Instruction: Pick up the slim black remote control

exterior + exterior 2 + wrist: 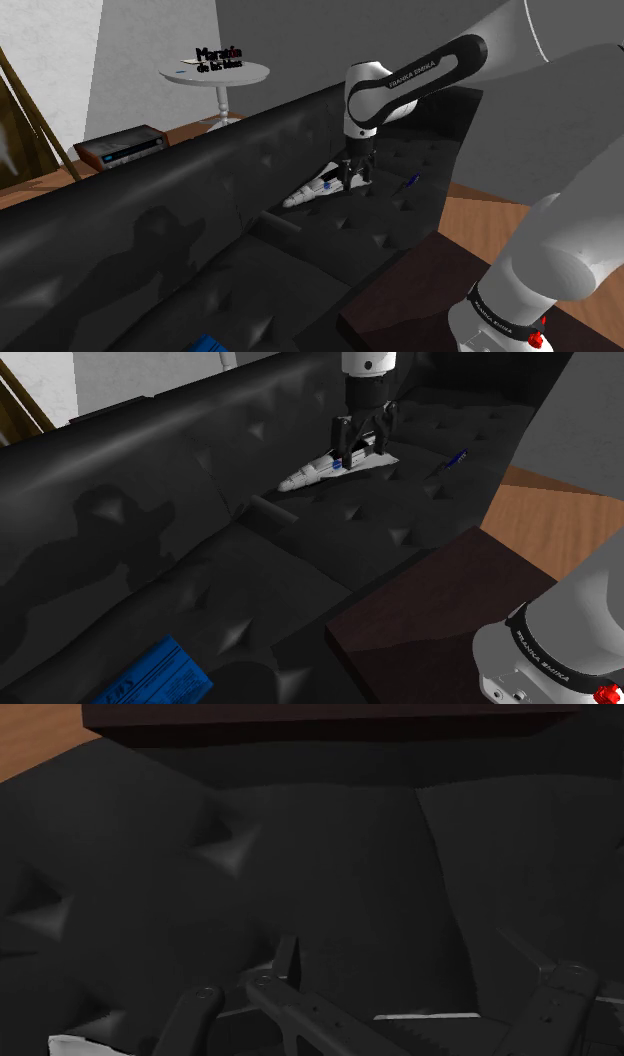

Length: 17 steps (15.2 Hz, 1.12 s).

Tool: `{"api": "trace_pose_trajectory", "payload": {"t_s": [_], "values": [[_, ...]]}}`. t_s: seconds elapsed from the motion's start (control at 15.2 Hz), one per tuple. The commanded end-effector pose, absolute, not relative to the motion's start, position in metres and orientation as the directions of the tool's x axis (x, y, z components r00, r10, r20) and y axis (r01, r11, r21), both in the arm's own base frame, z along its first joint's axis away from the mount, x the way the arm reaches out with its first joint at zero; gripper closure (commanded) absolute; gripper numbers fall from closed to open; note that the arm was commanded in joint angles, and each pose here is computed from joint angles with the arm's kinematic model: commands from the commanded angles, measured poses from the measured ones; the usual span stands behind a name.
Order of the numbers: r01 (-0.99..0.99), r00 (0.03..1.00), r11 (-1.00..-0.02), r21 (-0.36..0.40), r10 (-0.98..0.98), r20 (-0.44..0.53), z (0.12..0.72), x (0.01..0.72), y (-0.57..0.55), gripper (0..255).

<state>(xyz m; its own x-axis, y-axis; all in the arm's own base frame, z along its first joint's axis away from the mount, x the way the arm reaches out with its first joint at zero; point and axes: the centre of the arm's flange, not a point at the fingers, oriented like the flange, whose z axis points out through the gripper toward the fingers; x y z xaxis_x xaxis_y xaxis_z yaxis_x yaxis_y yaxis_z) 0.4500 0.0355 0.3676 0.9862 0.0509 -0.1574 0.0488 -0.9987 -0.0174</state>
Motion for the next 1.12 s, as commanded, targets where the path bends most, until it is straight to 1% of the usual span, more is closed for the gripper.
{"api": "trace_pose_trajectory", "payload": {"t_s": [0.0, 1.06], "values": [[0.064, 0.987, -0.998, -0.024, 0.066, -0.149, 0.347, 0.465, 0.040, 0], [0.182, 0.978, -0.981, -0.072, 0.188, -0.087, 0.206, 0.602, 0.093, 0]]}}
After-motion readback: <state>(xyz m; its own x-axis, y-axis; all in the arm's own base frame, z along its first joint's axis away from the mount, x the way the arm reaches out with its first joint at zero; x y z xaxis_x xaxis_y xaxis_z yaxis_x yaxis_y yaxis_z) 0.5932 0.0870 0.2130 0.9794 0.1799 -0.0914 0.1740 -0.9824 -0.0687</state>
